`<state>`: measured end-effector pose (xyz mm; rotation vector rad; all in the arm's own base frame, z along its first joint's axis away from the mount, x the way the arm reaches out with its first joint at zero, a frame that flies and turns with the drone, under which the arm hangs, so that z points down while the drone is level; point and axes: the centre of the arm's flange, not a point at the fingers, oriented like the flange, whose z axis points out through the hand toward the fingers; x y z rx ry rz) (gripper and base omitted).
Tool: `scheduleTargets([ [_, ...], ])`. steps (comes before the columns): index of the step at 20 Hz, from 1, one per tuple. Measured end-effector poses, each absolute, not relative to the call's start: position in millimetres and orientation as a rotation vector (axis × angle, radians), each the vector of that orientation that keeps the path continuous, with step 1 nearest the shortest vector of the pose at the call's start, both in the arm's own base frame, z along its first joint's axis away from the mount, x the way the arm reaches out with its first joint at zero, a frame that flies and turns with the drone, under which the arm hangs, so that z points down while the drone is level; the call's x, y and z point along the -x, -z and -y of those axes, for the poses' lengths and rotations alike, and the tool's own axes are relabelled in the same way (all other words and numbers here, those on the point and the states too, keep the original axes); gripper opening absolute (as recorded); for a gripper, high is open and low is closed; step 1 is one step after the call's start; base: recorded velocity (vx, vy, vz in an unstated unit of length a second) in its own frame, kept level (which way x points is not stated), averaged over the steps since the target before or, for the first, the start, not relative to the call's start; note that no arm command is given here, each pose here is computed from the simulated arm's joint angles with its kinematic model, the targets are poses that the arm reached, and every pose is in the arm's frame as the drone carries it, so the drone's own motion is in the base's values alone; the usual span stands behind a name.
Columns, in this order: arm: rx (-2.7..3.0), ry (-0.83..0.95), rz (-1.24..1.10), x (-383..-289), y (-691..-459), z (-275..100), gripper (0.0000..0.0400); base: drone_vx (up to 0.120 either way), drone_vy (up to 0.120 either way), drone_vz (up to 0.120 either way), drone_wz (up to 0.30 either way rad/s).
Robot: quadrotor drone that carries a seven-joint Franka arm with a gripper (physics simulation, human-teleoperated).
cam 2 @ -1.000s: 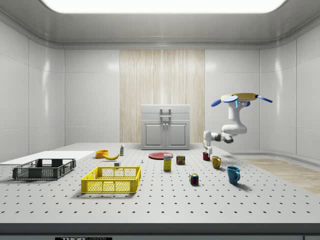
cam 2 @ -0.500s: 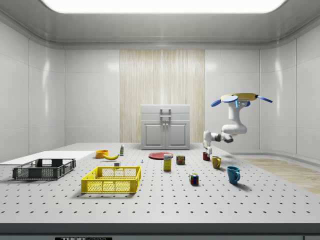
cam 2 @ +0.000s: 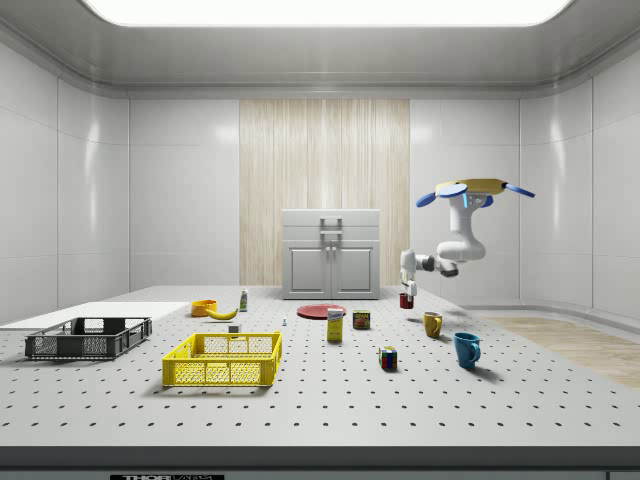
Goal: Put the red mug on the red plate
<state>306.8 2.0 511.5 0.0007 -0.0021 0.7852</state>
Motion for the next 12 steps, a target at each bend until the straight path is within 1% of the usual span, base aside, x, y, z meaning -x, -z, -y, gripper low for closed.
scheduleTargets([
  [6,-0.001,-0.785,0.002,-306.8,-507.9,-2.0,0.0100,0.120,-0.120,0.120,0.000],
  [12,-0.001,-0.785,0.002,-306.8,-507.0,-2.0,0.0100,0.120,-0.120,0.000,0.000],
])
